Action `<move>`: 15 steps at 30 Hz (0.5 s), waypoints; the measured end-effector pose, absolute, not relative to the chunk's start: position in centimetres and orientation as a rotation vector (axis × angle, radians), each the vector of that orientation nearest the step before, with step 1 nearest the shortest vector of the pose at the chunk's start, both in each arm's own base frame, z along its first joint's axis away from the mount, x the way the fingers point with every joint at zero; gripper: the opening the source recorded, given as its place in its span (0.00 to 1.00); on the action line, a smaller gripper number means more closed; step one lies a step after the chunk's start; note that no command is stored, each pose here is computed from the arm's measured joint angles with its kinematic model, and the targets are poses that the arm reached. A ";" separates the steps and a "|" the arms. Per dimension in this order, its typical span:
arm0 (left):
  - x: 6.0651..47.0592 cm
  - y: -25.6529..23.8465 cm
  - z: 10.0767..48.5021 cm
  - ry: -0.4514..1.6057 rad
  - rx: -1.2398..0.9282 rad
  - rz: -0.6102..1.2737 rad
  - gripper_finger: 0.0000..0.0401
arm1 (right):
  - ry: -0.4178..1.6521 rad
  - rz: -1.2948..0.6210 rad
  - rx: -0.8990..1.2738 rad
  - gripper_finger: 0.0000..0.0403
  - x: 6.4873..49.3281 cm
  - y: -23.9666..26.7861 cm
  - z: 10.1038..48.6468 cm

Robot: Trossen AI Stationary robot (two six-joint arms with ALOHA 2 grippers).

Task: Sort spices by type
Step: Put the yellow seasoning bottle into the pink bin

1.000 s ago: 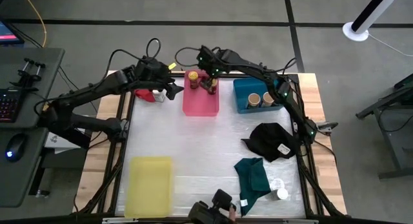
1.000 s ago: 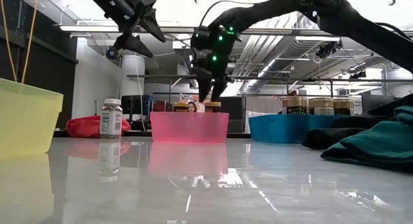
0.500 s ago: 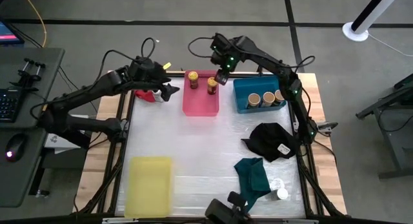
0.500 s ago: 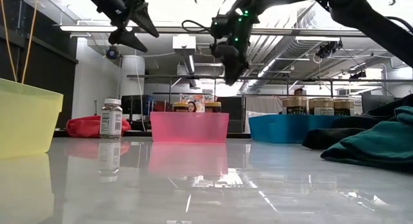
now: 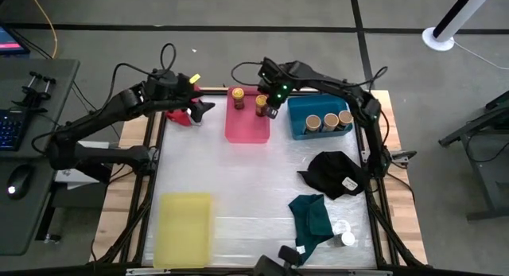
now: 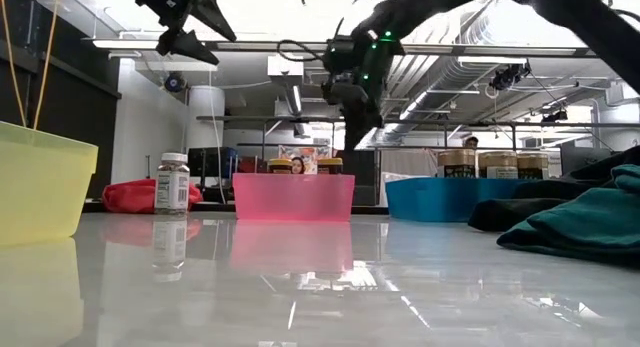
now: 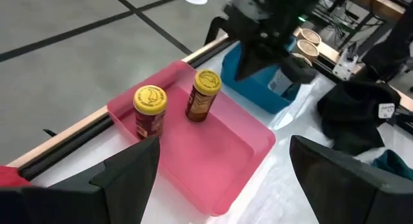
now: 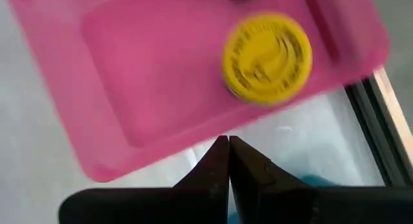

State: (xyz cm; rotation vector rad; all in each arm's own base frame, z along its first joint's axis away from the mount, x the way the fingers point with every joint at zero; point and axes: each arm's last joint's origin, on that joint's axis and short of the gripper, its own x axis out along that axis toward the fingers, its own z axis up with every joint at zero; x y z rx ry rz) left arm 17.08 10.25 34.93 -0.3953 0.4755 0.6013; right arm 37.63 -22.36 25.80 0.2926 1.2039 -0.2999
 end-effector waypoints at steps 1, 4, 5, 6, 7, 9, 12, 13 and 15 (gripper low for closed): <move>17.0 10.3 34.9 0.475 -0.395 0.608 0.83 | 1.206 -0.315 0.298 0.00 37.4 -22.2 25.5; 17.0 10.4 34.9 0.474 -0.396 0.616 0.83 | 1.207 -0.369 0.301 0.00 37.1 -22.2 23.7; 16.9 10.5 34.9 0.473 -0.396 0.619 0.83 | 1.183 -0.385 0.300 0.00 37.1 -22.3 23.4; 16.9 10.5 34.9 0.473 -0.397 0.621 0.83 | 1.153 -0.393 0.297 0.00 37.3 -22.3 23.4; 16.9 10.5 34.9 0.472 -0.398 0.623 0.83 | 1.128 -0.402 0.295 0.00 37.5 -22.3 23.5; 16.9 10.5 34.9 0.472 -0.399 0.624 0.83 | 1.124 -0.431 0.275 0.00 37.7 -22.1 23.2; 16.9 10.5 34.9 0.470 -0.406 0.626 0.83 | 1.139 -0.452 0.259 0.00 37.9 -22.1 22.3; 16.9 10.5 34.9 0.471 -0.406 0.626 0.83 | 1.131 -0.454 0.255 0.00 37.9 -22.1 22.3; 16.9 10.5 34.9 0.471 -0.406 0.625 0.83 | 1.105 -0.462 0.247 0.00 38.1 -22.2 22.7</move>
